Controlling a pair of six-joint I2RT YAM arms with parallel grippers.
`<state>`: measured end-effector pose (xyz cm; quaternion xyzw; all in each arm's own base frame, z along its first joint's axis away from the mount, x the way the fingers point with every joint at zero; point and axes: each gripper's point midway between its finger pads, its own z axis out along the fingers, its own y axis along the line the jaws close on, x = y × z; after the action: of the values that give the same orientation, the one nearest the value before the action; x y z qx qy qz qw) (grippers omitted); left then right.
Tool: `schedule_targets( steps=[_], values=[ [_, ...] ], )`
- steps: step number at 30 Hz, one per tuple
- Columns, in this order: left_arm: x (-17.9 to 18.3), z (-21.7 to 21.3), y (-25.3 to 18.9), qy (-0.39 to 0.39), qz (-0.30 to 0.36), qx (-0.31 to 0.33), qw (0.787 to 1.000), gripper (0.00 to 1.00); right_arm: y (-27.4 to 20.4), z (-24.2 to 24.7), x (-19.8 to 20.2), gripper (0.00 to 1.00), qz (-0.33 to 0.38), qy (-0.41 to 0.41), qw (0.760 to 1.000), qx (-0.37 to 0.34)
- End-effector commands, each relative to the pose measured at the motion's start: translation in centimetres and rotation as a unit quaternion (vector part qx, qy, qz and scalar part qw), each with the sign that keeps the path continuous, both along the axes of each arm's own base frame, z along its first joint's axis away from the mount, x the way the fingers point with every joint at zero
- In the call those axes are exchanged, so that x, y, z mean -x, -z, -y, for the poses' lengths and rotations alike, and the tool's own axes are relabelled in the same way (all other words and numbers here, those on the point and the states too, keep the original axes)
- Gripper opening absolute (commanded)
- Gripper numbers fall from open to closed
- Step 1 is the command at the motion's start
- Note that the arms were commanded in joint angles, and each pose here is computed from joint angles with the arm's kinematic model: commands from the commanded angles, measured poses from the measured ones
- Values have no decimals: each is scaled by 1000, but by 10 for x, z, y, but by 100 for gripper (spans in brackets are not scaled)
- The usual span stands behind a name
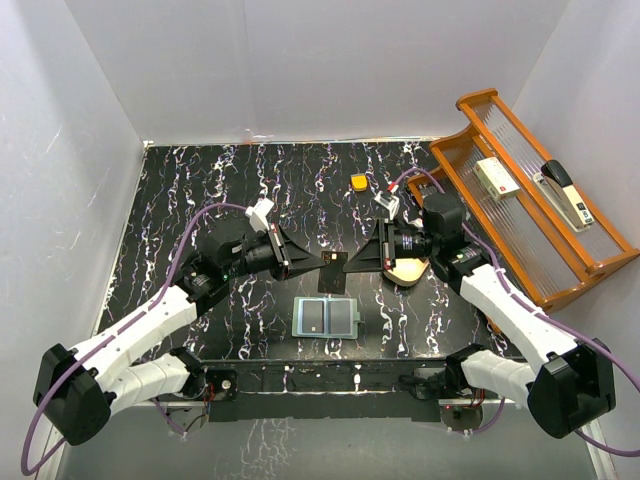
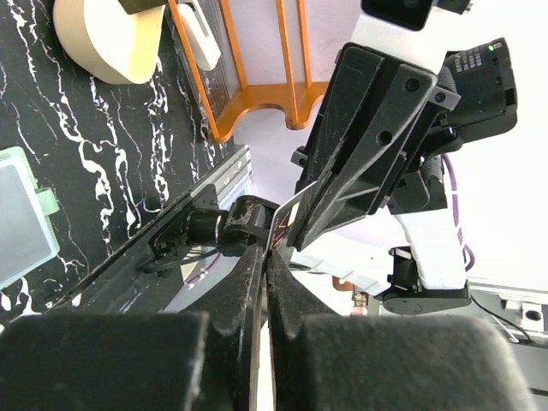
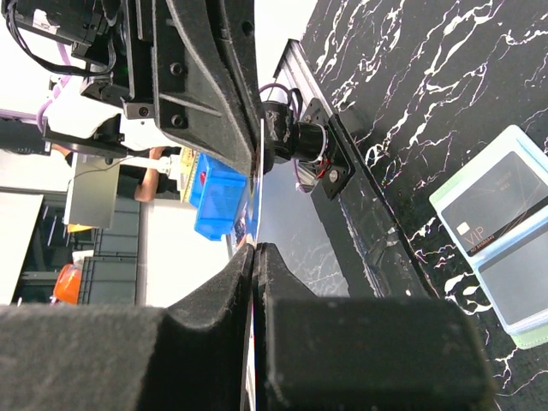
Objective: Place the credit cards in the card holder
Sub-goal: Pick up the credit card from the storage box.
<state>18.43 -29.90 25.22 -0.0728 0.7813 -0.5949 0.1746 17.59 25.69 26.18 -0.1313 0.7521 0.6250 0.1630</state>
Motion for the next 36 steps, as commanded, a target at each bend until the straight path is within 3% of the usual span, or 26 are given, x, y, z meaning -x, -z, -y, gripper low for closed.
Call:
schedule_targets(
  steps=[1, 6, 14, 19, 32, 36],
  values=[
    [9, -1, -18, 15, 13, 30, 999, 0, -9, 1, 4, 0, 28, -9, 999, -18],
    [12, -2, -26, 16, 24, 49, 998, 0, -10, 0, 6, 2, 9, -10, 999, -30],
    [10, -11, -16, -6, 40, 23, 999, 0, 1, 0, -5, 26, -8, 24, 1000, -8],
    [5, -14, -4, -12, 44, -25, 999, 0, 14, 3, -13, 43, -9, 54, 998, 27],
    [-7, -30, 60, -40, -8, -157, 987, 0, 85, 27, -32, 43, -53, 127, 974, 181],
    [-8, -27, 78, -31, -27, -172, 984, 0, 107, 32, -31, 43, -70, 137, 966, 206]
  ],
)
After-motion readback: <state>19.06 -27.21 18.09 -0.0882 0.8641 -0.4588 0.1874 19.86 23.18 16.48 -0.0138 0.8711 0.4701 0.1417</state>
